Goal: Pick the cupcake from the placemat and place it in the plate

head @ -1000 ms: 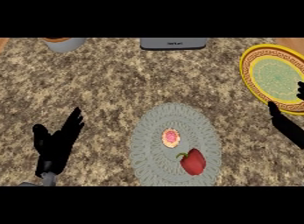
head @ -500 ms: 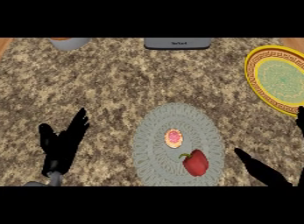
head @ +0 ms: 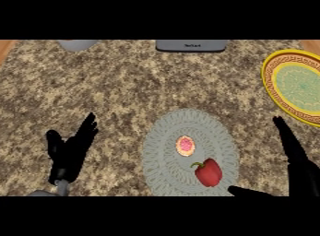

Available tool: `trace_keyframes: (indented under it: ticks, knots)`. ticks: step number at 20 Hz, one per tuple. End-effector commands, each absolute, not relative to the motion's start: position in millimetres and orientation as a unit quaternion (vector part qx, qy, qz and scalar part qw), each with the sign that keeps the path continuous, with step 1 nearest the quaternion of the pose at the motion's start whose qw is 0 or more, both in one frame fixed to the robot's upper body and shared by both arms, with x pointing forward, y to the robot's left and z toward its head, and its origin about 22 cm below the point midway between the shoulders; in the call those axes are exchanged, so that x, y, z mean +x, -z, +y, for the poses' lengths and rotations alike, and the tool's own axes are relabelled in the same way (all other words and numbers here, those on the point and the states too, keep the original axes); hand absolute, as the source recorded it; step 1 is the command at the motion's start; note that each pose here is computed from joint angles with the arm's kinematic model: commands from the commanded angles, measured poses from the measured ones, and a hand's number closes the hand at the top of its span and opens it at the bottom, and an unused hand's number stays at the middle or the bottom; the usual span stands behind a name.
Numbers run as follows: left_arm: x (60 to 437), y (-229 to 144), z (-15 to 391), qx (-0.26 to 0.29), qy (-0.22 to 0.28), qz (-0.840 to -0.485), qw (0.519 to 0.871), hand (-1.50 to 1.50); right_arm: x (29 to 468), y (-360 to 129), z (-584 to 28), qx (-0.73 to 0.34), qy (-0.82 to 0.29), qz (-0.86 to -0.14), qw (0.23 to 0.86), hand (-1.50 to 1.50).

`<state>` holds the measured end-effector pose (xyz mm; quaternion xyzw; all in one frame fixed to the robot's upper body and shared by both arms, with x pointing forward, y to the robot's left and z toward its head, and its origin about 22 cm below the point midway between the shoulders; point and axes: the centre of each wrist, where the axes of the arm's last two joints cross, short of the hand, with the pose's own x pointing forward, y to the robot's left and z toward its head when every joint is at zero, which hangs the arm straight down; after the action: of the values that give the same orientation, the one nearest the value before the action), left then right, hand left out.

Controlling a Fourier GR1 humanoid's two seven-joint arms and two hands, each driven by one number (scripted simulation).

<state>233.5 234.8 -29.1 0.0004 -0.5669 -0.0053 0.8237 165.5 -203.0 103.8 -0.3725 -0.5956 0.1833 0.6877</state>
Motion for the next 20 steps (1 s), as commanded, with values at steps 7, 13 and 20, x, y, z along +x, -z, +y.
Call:
trace_keyframes:
  ticks: [7,13,20]
  knots:
    - [232.7,25.0,241.7,0.000,0.003,-0.557,0.831,0.00,207.3,-115.4,-119.9,-0.398,-0.240,-0.516,0.719,-1.50]
    - [239.4,26.0,223.8,0.007,0.003,-0.562,0.827,0.00,218.0,-111.0,-97.0,-0.382,-0.261,-0.481,0.745,-1.50]
    - [231.0,27.1,239.8,0.012,0.015,-0.555,0.832,0.00,228.0,-90.1,-92.3,-0.354,-0.257,-0.484,0.758,-1.50]
